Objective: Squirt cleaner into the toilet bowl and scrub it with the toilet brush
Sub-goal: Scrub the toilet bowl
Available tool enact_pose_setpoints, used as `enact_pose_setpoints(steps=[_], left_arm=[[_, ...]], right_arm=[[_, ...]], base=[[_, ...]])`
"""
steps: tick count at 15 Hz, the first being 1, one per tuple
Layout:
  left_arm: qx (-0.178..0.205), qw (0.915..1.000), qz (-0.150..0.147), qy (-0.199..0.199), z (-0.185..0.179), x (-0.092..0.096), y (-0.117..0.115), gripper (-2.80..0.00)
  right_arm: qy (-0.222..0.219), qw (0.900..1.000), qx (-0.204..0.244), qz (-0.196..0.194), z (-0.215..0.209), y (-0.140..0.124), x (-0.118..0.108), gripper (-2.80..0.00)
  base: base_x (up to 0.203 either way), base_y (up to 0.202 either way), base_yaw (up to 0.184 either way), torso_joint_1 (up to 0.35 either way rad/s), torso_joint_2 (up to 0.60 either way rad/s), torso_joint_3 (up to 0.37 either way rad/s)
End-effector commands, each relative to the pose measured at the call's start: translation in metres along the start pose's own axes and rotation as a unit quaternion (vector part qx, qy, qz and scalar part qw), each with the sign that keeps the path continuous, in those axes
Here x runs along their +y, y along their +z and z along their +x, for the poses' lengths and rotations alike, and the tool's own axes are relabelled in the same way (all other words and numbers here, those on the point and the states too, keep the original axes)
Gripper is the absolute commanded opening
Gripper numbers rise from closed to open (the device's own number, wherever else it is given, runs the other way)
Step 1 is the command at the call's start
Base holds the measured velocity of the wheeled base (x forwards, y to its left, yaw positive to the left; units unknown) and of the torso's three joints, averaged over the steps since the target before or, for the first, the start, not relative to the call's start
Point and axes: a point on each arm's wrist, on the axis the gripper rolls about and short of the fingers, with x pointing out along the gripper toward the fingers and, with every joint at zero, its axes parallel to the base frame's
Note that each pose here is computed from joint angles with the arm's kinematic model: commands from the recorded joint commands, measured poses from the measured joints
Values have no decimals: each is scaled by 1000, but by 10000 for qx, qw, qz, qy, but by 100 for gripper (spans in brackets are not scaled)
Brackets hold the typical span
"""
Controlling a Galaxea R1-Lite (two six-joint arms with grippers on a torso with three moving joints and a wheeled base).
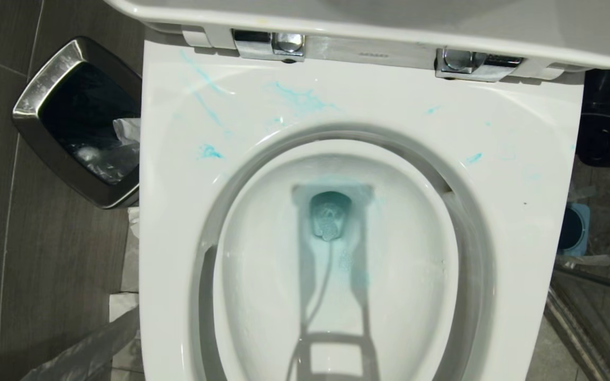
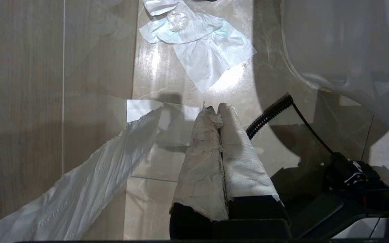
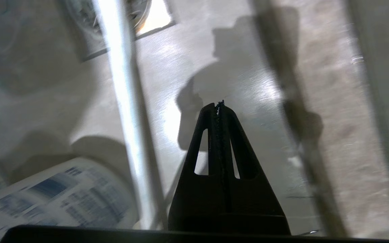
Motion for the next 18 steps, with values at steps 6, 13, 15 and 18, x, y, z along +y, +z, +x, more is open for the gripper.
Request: enact_pose_setpoints(steps=[6, 13, 15, 18], left_arm=[[29, 10000, -44, 18, 1, 0, -2, -280], [37, 10000, -44, 18, 1, 0, -2, -280], [37, 10000, -44, 18, 1, 0, -2, -280], [37, 10000, -36, 18, 1, 0, -2, -280]], right_arm=[[43, 10000, -66, 14, -4, 6, 3, -280], [130, 9999, 10, 27, -3, 2, 6, -280], [131, 9999, 19, 27, -3, 1, 6, -280], [137, 9999, 32, 26, -2, 0, 6, -280]], base=[[0, 0, 0, 6, 6, 82], [0, 0, 0, 4, 6, 53], [0, 0, 0, 19, 8, 80], [0, 0, 0, -2, -1, 29]])
